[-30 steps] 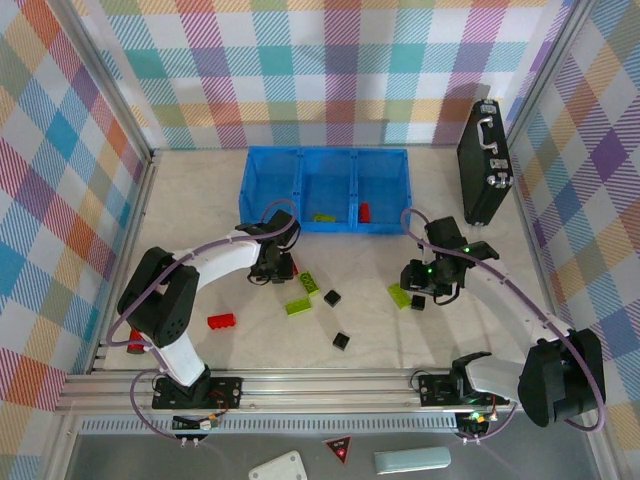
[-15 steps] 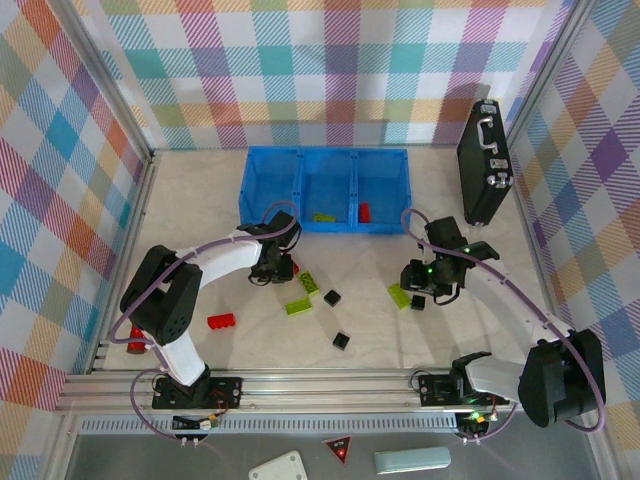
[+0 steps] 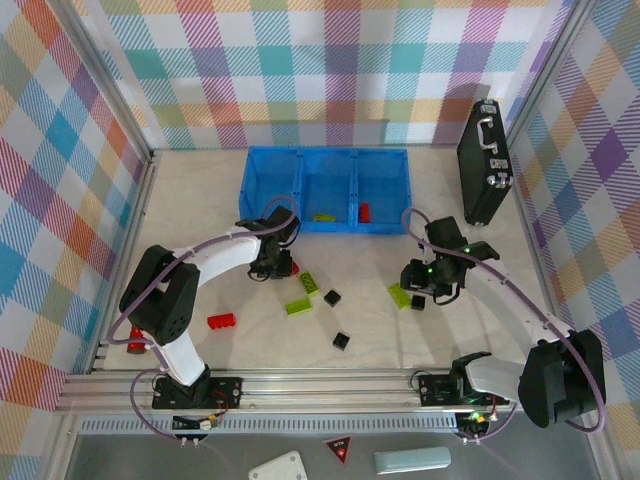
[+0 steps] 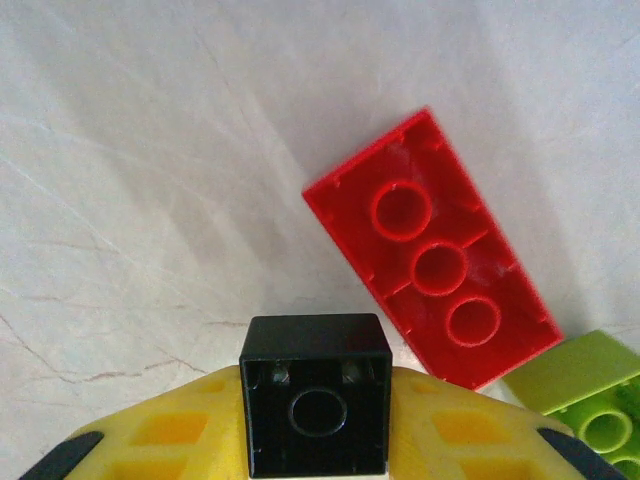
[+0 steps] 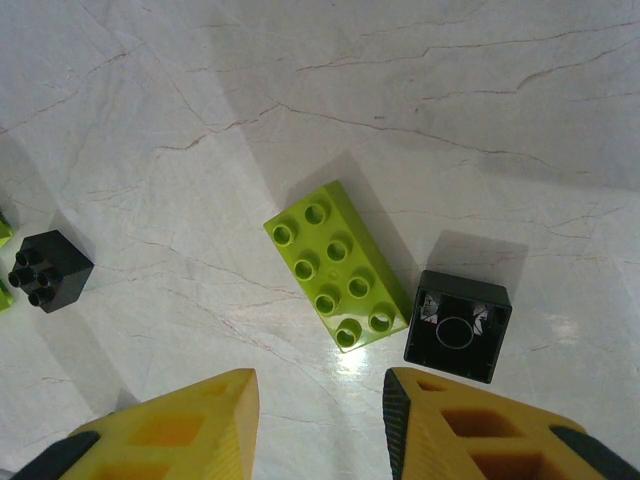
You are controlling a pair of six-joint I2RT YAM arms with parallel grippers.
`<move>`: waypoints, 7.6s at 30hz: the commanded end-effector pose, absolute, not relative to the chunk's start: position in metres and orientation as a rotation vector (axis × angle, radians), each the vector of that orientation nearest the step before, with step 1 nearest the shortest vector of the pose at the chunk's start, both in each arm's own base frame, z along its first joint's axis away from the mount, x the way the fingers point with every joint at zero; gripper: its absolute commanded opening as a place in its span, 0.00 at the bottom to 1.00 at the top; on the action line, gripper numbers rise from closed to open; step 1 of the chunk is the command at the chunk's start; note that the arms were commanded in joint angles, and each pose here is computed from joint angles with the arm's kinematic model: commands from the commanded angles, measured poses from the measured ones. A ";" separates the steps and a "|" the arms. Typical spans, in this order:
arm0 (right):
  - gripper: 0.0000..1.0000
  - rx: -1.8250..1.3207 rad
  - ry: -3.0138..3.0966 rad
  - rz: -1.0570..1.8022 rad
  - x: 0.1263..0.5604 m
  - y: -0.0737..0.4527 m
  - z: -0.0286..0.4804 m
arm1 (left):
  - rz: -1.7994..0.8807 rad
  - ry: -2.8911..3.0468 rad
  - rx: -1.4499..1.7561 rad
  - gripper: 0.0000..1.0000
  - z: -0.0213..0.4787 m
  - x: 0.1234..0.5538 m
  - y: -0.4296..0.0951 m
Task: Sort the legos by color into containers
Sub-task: Pick up the lego from the center of the table, then place the lego in the container, then pick up the lego from the center of the table, then place the lego in the container.
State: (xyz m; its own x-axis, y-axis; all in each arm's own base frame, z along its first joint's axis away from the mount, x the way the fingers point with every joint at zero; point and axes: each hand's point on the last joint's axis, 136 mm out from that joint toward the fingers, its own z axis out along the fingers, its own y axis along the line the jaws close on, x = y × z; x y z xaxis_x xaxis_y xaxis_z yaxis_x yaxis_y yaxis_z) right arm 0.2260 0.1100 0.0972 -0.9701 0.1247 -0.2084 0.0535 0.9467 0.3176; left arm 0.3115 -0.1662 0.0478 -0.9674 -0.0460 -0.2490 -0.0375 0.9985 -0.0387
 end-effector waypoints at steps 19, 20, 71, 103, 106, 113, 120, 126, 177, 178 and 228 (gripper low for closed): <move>0.40 0.155 2.831 0.479 0.226 0.111 0.117 | -0.105 2.745 -0.014 0.34 0.130 0.414 -0.141; 0.40 0.158 2.828 0.476 0.226 0.110 0.119 | -0.100 2.742 -0.012 0.34 0.130 0.421 -0.140; 0.40 0.166 2.782 0.487 0.220 0.107 0.120 | 0.081 2.889 -0.130 0.37 0.066 0.441 -0.091; 0.41 0.154 2.847 0.482 0.226 0.112 0.106 | -0.137 2.746 -0.132 0.43 0.144 0.428 -0.106; 0.41 0.141 2.874 0.503 0.228 0.117 0.102 | -0.155 2.737 -0.135 0.43 0.151 0.418 -0.103; 0.41 0.030 2.937 0.342 0.234 0.116 0.094 | -0.193 2.717 -0.168 0.43 0.167 0.390 -0.086; 0.42 -0.140 3.007 0.152 0.240 0.118 0.083 | -0.139 2.710 -0.166 0.45 0.179 0.359 -0.057; 0.45 -0.274 3.047 0.102 0.246 0.127 0.076 | -0.095 2.681 -0.032 0.48 0.179 0.343 -0.049; 0.45 -0.655 3.204 -0.167 0.245 0.150 0.023 | -0.148 2.631 0.114 0.51 0.152 0.338 -0.058; 0.45 -0.656 3.204 -0.164 0.246 0.151 0.022 | -0.148 2.632 0.115 0.51 0.152 0.338 -0.058; 0.34 -0.317 2.680 0.153 0.436 0.318 0.140 | -0.161 2.610 0.113 0.51 0.158 0.339 -0.059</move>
